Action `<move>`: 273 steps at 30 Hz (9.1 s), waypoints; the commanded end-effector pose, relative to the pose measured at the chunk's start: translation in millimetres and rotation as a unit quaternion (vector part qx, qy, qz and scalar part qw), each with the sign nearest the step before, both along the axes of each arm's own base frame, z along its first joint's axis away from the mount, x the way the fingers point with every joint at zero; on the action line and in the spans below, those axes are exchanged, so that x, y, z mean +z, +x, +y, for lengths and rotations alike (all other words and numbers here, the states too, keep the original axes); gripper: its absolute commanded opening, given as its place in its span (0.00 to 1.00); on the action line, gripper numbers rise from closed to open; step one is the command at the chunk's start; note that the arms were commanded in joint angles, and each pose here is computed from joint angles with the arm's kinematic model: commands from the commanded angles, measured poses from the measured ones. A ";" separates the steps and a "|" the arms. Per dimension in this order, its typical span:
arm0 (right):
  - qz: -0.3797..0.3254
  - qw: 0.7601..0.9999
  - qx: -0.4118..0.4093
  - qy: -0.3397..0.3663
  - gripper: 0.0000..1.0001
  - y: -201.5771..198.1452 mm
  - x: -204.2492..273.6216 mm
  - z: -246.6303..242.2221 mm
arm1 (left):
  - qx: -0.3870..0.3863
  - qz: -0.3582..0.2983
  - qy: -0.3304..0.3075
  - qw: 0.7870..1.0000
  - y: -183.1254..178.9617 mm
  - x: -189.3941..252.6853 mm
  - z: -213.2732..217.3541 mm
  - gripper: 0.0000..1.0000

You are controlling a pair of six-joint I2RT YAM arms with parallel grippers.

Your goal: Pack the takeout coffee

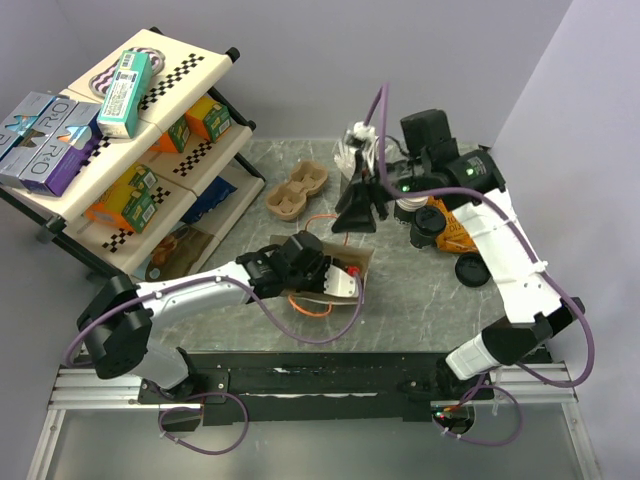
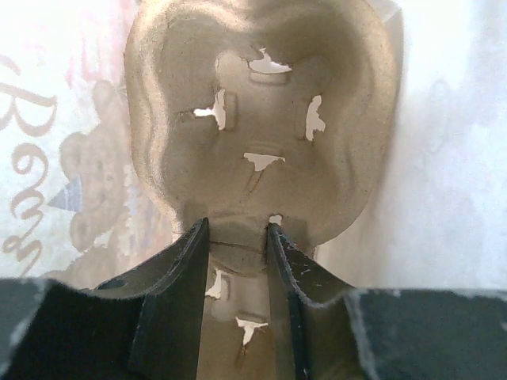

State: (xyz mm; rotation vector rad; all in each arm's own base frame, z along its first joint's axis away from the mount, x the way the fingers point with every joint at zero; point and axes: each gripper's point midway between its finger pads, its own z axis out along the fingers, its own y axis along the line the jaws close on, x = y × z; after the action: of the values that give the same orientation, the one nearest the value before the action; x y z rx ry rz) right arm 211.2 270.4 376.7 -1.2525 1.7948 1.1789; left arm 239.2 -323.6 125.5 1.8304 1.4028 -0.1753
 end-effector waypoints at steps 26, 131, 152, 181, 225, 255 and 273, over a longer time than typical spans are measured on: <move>0.055 0.996 0.001 0.068 0.71 20.8 28.6 -10.4 | 0.011 0.063 -0.026 0.998 44.3 7.8 -30.7 0.66; -0.114 0.986 -0.121 0.032 0.79 106.8 37.4 -2.7 | 0.026 0.089 -0.327 0.940 -25.8 277.3 30.2 0.93; -0.071 0.932 -0.342 -0.094 0.98 122.7 -21.6 -74.5 | 0.392 0.043 -0.360 0.846 81.2 273.8 113.6 0.92; -0.118 0.988 -0.094 0.034 0.34 114.1 -1.1 13.2 | 0.011 0.197 -0.356 0.913 -19.6 263.2 50.7 0.70; -0.156 0.979 -0.125 0.036 0.99 109.9 36.8 7.5 | 0.055 0.151 -0.384 0.909 -30.5 292.7 74.5 0.99; -0.194 0.976 -0.076 0.059 0.93 147.6 30.2 38.4 | 0.106 0.000 -0.330 0.938 -21.5 297.6 119.6 1.00; -0.231 0.969 0.082 0.041 0.00 -17.9 13.5 53.2 | 0.259 -0.119 -0.329 0.900 14.9 283.3 176.1 0.99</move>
State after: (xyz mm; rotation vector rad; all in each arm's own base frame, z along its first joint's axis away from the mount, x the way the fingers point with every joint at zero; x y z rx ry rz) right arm 237.8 333.2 366.4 -1.4348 1.4554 0.9839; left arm 240.5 -170.0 380.7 1.0047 1.4509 -0.2598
